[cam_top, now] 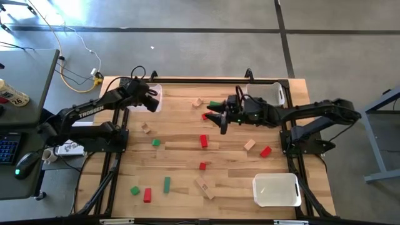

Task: Sort & place blocks by color
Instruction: Put the brown block into the transparent bin

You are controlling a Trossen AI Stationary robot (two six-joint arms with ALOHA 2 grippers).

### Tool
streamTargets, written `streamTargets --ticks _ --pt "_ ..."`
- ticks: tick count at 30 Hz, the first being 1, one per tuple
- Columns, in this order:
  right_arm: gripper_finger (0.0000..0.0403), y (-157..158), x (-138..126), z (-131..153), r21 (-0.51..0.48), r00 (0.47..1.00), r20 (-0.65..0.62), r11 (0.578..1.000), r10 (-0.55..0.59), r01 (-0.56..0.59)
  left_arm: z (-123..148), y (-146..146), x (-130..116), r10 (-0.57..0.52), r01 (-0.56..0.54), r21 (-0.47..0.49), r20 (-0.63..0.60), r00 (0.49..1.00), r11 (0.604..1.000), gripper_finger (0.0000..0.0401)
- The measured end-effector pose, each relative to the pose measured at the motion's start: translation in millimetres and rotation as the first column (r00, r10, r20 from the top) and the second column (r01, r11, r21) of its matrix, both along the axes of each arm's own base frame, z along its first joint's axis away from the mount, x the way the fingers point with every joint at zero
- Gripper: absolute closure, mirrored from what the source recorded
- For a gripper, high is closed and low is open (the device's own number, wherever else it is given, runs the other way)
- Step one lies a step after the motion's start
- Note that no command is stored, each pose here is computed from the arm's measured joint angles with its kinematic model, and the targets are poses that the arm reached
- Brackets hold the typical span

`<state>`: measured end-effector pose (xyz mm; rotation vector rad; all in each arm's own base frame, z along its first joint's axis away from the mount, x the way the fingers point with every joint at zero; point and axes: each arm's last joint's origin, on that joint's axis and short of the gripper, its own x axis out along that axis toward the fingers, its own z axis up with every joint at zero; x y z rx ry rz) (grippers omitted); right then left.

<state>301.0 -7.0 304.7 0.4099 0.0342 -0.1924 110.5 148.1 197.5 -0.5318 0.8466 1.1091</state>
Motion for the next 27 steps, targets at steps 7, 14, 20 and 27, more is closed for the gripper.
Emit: streamTargets --ticks 7,14,20,27 --pt "0.0195 0.3 17.2 21.5 -0.057 0.986 -0.164 0.998 -0.011 0.002 -1.7 1.4 -0.3 0.018 -0.014 -0.052 0.063 0.998 0.999 0.0258" --pt "0.0195 -1.0 26.6 23.0 -0.004 0.944 -0.323 0.998 -0.063 0.065 -2.8 -0.2 -0.8 0.171 -0.152 -0.129 0.151 0.974 0.980 0.0258" --pt "0.0195 -1.1 24.5 14.0 0.085 0.914 -0.398 0.989 -0.076 0.120 -2.5 0.2 -0.5 0.183 -0.163 -0.131 0.163 0.969 0.978 0.0258" --pt "0.0195 -1.6 17.8 3.8 0.100 0.859 -0.502 0.980 -0.099 0.172 0.8 3.6 2.6 0.215 -0.190 -0.122 0.239 0.947 0.974 0.0253"
